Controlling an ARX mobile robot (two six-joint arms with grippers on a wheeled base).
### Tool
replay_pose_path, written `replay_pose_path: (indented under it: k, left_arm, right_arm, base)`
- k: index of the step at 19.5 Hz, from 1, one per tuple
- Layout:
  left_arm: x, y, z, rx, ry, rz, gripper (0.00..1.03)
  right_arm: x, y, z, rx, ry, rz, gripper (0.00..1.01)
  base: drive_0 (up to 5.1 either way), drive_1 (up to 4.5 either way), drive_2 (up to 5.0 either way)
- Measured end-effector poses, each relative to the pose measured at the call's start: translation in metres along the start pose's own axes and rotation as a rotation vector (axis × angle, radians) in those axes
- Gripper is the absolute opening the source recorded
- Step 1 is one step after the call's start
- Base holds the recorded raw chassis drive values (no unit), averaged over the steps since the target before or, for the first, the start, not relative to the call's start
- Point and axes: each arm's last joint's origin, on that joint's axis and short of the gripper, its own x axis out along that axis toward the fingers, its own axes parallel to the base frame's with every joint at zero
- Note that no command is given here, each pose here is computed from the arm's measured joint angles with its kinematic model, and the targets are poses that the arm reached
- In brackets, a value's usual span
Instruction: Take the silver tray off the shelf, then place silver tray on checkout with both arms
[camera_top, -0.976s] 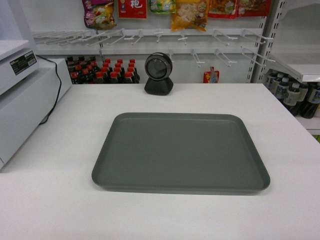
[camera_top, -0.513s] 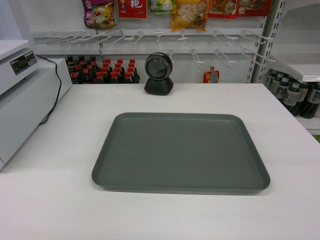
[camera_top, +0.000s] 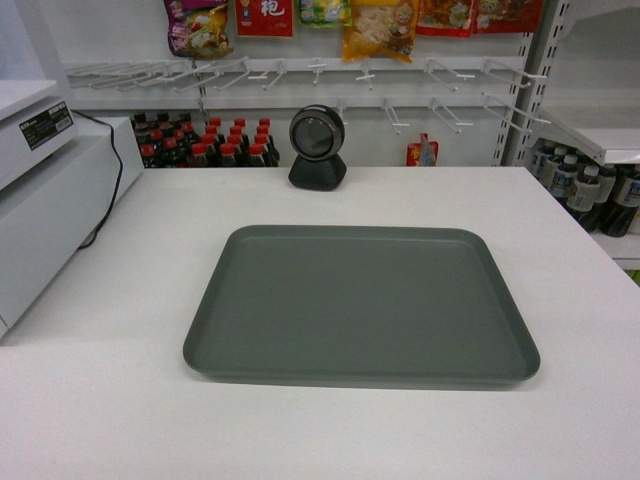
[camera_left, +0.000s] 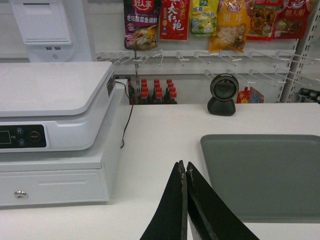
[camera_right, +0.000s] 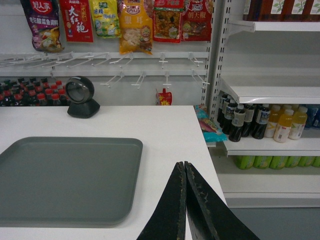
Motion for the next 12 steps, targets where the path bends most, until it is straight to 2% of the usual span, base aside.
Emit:
replay_pose_path:
  k: [4,6,7,8,10,11,12]
  left_arm:
    - [-0.003,0.000,0.000,0.000,-0.001,0.000,0.01]
    - [-0.013,0.000,-0.006,0.000,0.034,0.001,0.01]
    - [-0.014,0.000,0.000,0.000,-0.010,0.000,0.01]
    - [-0.014,0.000,-0.004,0.000,0.020,-0.001,0.01]
    - [-0.014,0.000,-0.004,0.000,0.015,0.001,0.01]
    - [-0.014,0.000,-0.004,0.000,0.016,-0.001,0.05]
    - [-0.014,0.000,-0.004,0.000,0.015,0.000,0.14]
  right_arm:
    - [-0.005,0.000,0.000,0.000,-0.001,0.000,0.02]
    - [-0.007,0.000,0.000,0.001,0.000,0.000,0.02]
    - [-0.008,0.000,0.000,0.002,0.001,0.000,0.02]
    - [-0.009,0.000,0.000,0.002,-0.002,0.000,0.02]
    - [-0.017,0.000,-0.007,0.004,0.053,0.000,0.02]
    - [-0.020,0.000,-0.002,0.003,-0.007,0.000,0.04]
    - [-0.020,0.000,-0.001,0.004,-0.004,-0.001,0.13]
  base:
    - [0.0,0.00,0.0]
    - [0.0,0.00,0.0]
    - [0.0,0.00,0.0]
    - [0.0,0.00,0.0]
    - [0.0,0.00,0.0]
    - [0.0,0.00,0.0]
    - [0.0,0.00,0.0]
